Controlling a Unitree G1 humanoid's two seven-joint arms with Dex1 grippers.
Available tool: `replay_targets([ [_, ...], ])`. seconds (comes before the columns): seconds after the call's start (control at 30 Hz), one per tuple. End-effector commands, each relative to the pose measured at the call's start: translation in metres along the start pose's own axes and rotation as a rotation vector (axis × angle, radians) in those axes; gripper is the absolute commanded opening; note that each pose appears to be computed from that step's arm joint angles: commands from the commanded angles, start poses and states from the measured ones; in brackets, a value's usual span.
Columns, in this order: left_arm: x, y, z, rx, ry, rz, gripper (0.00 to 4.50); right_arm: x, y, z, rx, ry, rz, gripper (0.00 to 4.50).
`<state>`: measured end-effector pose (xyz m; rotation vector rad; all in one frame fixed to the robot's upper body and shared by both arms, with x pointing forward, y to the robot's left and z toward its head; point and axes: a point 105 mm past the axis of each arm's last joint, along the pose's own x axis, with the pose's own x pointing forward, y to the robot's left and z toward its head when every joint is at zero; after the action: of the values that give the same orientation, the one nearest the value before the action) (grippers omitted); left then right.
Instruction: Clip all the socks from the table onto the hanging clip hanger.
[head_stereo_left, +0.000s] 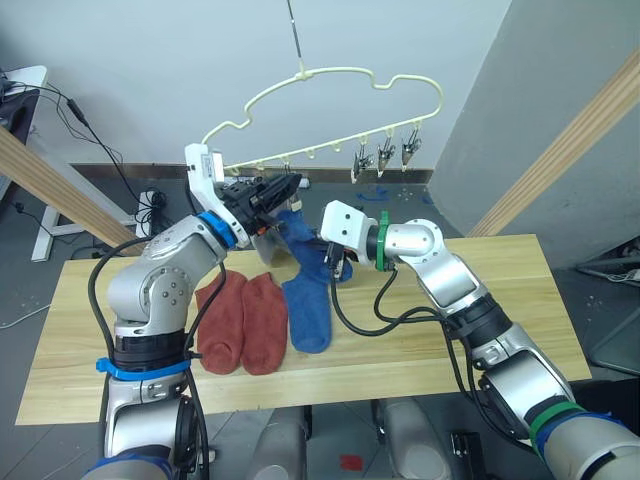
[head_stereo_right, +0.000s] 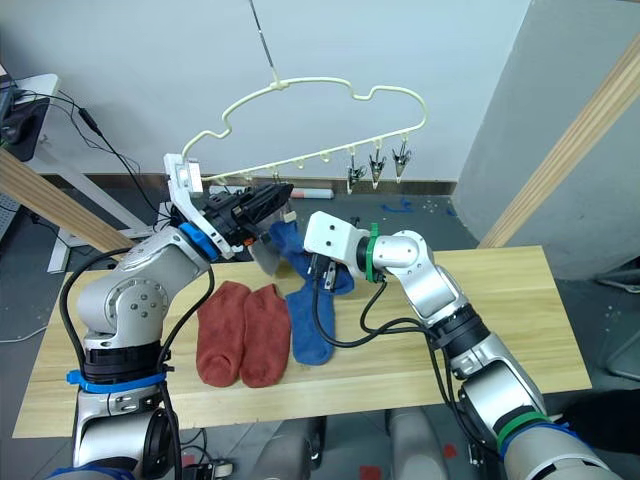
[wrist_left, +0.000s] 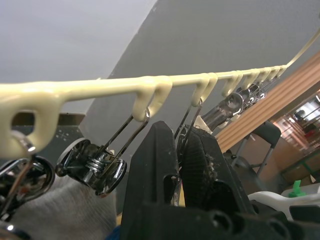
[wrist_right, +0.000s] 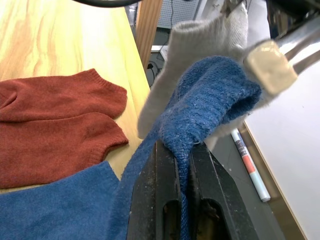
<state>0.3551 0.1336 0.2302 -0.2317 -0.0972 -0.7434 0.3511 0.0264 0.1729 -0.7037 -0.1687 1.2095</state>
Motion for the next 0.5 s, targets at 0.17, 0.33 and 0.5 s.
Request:
replay_targets([
  [0.17, -0.005, -0.002, -0.008, -0.024, 0.024, 0.000, 0.17, 0.002, -0.008, 0.021, -0.063, -0.058, -0.002, 0.00],
  [0.33, -0.006, -0.001, -0.009, -0.018, 0.031, 0.003, 0.17, 0.000, -0.015, 0.031, -0.098, -0.083, -0.024, 0.00],
  [0.5, -0.009, -0.001, -0.011, -0.020, 0.039, 0.005, 0.17, -0.005, -0.021, 0.043, -0.134, -0.109, -0.051, 0.00],
])
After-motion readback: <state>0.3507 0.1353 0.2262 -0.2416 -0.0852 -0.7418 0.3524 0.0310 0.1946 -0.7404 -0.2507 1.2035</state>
